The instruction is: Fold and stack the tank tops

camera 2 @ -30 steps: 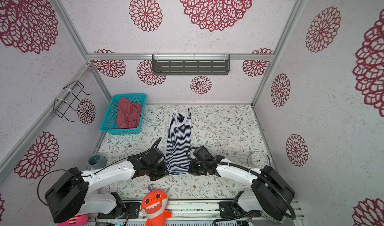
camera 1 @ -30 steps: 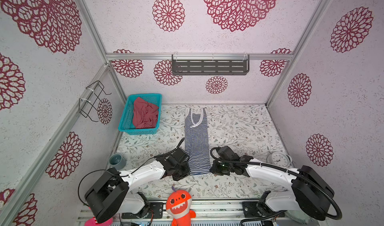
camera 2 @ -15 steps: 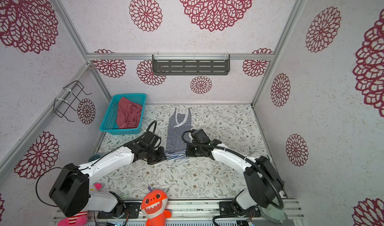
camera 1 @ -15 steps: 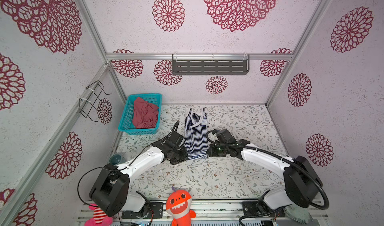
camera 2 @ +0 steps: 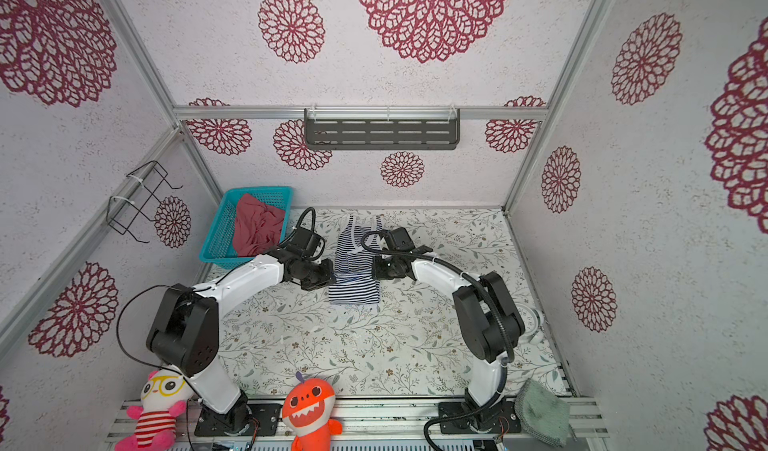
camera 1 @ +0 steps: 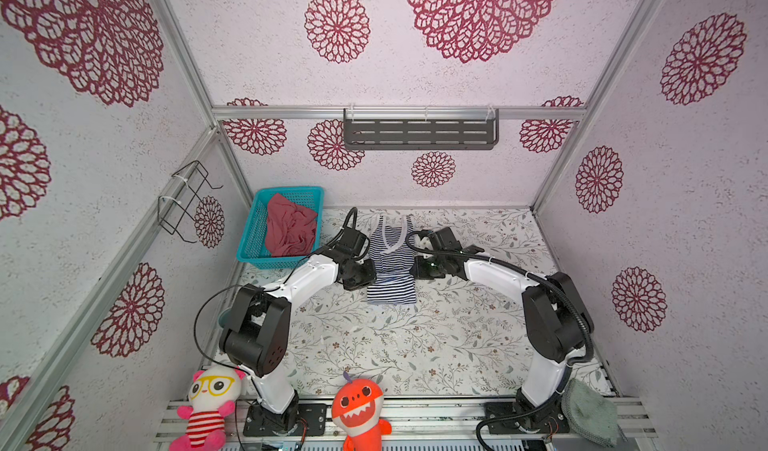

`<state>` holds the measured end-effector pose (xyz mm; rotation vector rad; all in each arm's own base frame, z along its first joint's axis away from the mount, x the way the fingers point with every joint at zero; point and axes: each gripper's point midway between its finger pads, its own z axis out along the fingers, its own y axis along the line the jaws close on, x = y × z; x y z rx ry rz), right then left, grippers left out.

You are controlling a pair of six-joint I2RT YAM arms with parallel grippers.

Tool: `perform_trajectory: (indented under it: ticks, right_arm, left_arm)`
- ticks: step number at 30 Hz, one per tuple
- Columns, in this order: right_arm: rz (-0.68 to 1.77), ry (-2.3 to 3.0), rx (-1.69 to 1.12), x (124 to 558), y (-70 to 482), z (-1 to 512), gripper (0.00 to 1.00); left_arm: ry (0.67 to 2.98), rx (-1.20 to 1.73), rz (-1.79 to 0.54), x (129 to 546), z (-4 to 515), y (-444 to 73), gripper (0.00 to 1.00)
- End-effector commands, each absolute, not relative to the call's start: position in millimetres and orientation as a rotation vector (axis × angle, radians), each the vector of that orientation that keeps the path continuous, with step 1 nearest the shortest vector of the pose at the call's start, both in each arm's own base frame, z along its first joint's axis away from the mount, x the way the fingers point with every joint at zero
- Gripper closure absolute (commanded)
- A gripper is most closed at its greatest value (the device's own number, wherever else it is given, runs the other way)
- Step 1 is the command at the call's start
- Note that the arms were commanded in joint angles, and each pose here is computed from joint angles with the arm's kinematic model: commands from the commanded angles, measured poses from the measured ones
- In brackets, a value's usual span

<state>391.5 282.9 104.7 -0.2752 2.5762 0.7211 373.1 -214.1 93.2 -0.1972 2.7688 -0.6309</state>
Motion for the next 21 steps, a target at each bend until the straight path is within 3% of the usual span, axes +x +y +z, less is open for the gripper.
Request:
perform_trajectory:
  ticks: [1, 7, 8, 10, 11, 12, 13, 14, 17, 21]
  right_arm:
    - [0.676, 2.546, -0.306, 414.6, 273.3, 112.9, 1.00]
    - [0.651, 2.546, -0.319, 449.8, 269.0, 97.6, 1.00]
    - [0.648, 2.537, -0.318, 458.6, 268.1, 96.2, 0.88]
    - [0.628, 2.495, -0.308, 479.0, 264.9, 98.6, 0.80]
    - [0.617, 2.462, -0.301, 491.5, 262.0, 104.4, 0.67]
    - [0.600, 2.418, -0.294, 504.7, 258.5, 112.8, 0.44]
    - [0.580, 2.384, -0.278, 514.6, 254.0, 121.1, 0.29]
    - [0.562, 2.359, -0.272, 521.5, 249.2, 130.5, 0.21]
    - [0.500, 2.334, -0.275, 522.9, 237.1, 154.2, 0.26]
    - [0.578, 2.355, -0.278, 488.6, 242.7, 152.1, 0.47]
  left_arm:
    - [2.782, -0.144, -0.590, 388.7, 86.3, -206.6, 1.00]
    - [2.778, -0.112, -0.609, 429.1, 66.3, -212.1, 1.00]
    - [2.760, -0.093, -0.621, 441.4, 65.2, -214.0, 0.94]
    - [2.713, -0.038, -0.640, 467.7, 69.1, -218.5, 0.71]
    - [2.683, -0.008, -0.624, 482.5, 76.5, -218.1, 0.58]
    - [2.664, 0.013, -0.591, 495.1, 87.8, -214.3, 0.46]
    - [2.643, 0.014, -0.550, 505.1, 100.0, -208.5, 0.41]
    - [2.615, 0.005, -0.510, 513.5, 115.6, -201.3, 0.40]
    - [2.555, -0.047, -0.421, 514.6, 150.2, -181.8, 0.40]
    - [2.540, -0.108, -0.459, 479.3, 141.8, -184.3, 0.46]
